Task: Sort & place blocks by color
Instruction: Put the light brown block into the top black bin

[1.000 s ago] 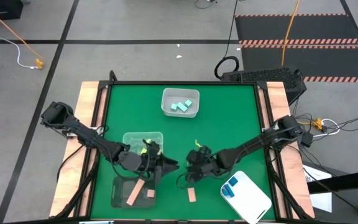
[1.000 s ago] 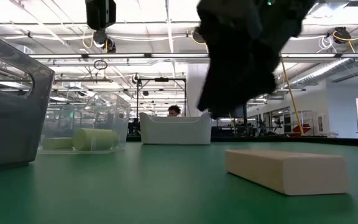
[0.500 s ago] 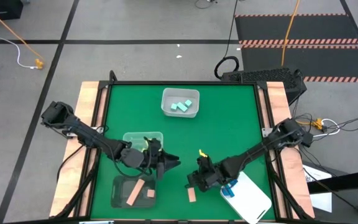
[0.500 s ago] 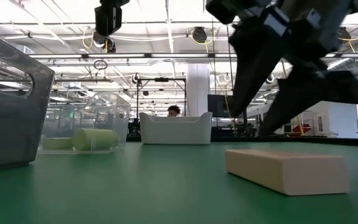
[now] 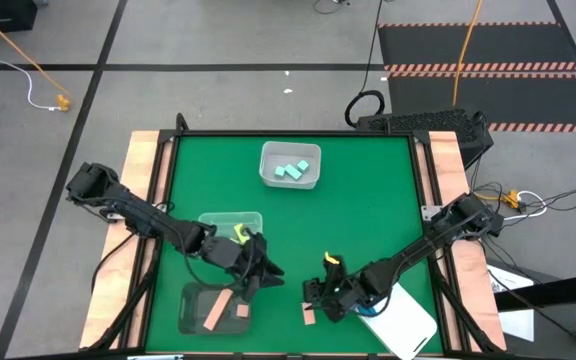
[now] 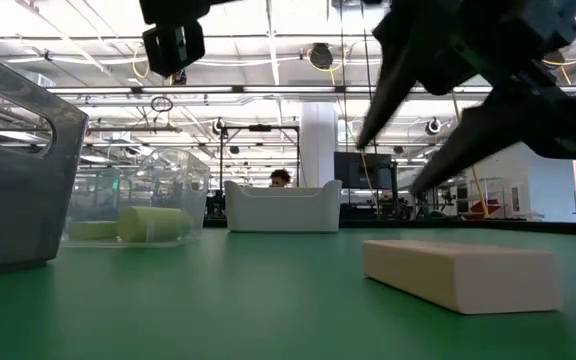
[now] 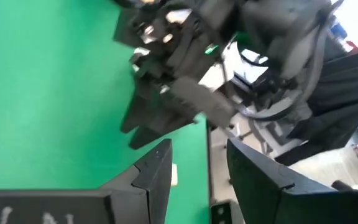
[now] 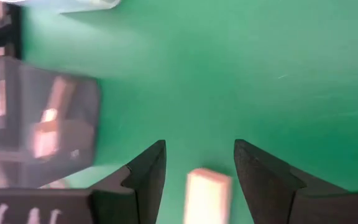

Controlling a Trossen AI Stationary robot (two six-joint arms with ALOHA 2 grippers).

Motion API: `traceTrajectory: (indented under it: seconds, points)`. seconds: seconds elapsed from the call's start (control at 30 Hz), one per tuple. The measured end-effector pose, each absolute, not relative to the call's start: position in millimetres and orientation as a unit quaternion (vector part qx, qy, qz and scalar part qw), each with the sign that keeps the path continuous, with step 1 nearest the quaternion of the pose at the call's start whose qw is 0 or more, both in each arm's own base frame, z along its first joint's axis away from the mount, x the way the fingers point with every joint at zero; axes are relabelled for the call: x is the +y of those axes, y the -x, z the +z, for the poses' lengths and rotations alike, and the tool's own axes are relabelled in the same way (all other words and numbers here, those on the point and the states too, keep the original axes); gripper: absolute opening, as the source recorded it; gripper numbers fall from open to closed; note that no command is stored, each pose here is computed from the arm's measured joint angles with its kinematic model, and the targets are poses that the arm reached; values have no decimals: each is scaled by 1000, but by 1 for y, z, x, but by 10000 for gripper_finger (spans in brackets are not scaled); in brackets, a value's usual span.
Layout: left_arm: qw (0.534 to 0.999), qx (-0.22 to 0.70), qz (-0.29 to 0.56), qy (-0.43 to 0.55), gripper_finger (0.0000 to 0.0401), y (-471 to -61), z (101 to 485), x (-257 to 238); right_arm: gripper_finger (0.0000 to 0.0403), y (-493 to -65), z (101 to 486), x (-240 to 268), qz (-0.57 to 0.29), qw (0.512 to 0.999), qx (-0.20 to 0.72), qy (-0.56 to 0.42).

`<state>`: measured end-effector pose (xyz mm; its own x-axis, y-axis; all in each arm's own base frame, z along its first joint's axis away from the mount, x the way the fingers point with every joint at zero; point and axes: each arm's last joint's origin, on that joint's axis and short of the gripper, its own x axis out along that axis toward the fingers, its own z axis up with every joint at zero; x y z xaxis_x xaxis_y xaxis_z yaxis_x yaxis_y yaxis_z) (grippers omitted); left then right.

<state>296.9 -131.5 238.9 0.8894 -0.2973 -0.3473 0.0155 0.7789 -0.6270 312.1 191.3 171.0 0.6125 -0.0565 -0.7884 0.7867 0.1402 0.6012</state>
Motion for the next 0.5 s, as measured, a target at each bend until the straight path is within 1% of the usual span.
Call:
traceTrajectory:
  seconds: [0.17, 0.33, 0.5]
  points:
    - [909, 245, -102, 322, 152, -295, 236, -133, 180, -322, 168, 198, -273, 694, 304, -593]
    - [910, 247, -105, 317, 152, -295, 235, -133, 180, -343, 156, 215, -246, 692, 359, -576]
    - [911, 248, -105, 312, 152, -295, 235, -133, 179, -355, 158, 224, -237, 717, 391, -527]
